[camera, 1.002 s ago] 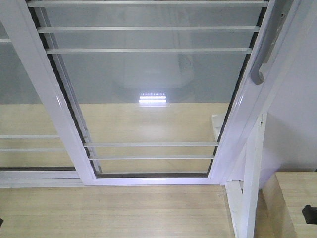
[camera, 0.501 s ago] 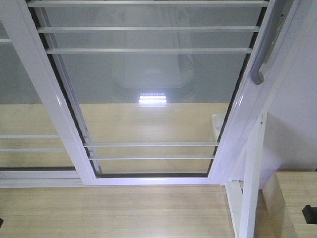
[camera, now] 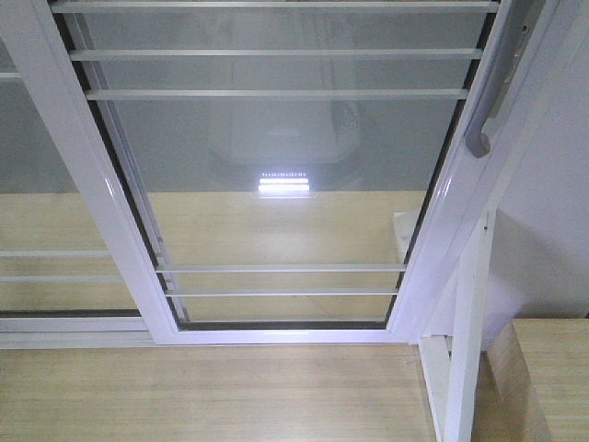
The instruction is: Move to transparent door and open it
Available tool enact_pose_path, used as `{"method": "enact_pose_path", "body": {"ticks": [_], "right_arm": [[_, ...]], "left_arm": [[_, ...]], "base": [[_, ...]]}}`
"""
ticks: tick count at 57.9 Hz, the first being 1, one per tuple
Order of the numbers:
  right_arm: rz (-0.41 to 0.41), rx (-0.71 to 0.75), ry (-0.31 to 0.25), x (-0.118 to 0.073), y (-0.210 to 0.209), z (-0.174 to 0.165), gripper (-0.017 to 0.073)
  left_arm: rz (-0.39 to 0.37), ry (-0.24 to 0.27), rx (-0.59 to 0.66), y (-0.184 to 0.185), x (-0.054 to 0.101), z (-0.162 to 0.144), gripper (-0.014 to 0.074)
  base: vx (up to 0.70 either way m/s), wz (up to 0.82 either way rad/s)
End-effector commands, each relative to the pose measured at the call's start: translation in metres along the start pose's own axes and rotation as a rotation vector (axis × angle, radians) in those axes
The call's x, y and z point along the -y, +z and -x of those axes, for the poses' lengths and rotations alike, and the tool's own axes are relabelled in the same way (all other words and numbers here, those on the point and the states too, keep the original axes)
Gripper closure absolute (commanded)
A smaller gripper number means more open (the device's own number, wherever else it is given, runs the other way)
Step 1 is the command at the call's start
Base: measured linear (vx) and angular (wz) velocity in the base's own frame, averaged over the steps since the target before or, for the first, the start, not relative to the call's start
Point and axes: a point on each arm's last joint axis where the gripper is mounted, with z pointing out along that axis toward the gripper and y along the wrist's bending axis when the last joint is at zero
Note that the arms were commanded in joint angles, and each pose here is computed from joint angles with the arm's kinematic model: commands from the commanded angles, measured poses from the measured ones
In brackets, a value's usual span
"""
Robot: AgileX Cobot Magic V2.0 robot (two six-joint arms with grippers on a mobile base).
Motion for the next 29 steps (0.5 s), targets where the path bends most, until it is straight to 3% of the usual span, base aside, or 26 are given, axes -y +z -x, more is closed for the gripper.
{"method": "enact_pose_path", "body": {"ticks": [1,6,18,22,29], "right_arm": [[-0.031,0.152,0.067,0.003,-0.001,0.011,0.0564],[-0.045,0.175,0.118,0.005,-0.001,0.013,0.0564],[-0.033,0.163,0.13,0.005,0.0,0.031,0.0564],[-0.018,0.129,0.109,0.004,0.001,0.047,0.0564],[0.0,0.045,0.031,0.003,0.008,0.075,0.0564]], "left_arm": [[0.011,-0.012,0.124,0.0,-0.001,0.004,0.0599],[0.016,-0.012,0.188,-0.001,-0.002,0.009,0.0599],[0.017,-0.014,0.318,-0.006,-0.001,0.039,0.0597],[0.012,-0.008,0.332,-0.008,0.0,0.055,0.0597],[0.007,0.057,0.302,-0.004,0.002,0.083,0.0596]], "base": [[0.0,0.0],[0.0,0.0],[0.0,0.0],[0.0,0.0],[0.0,0.0]]}}
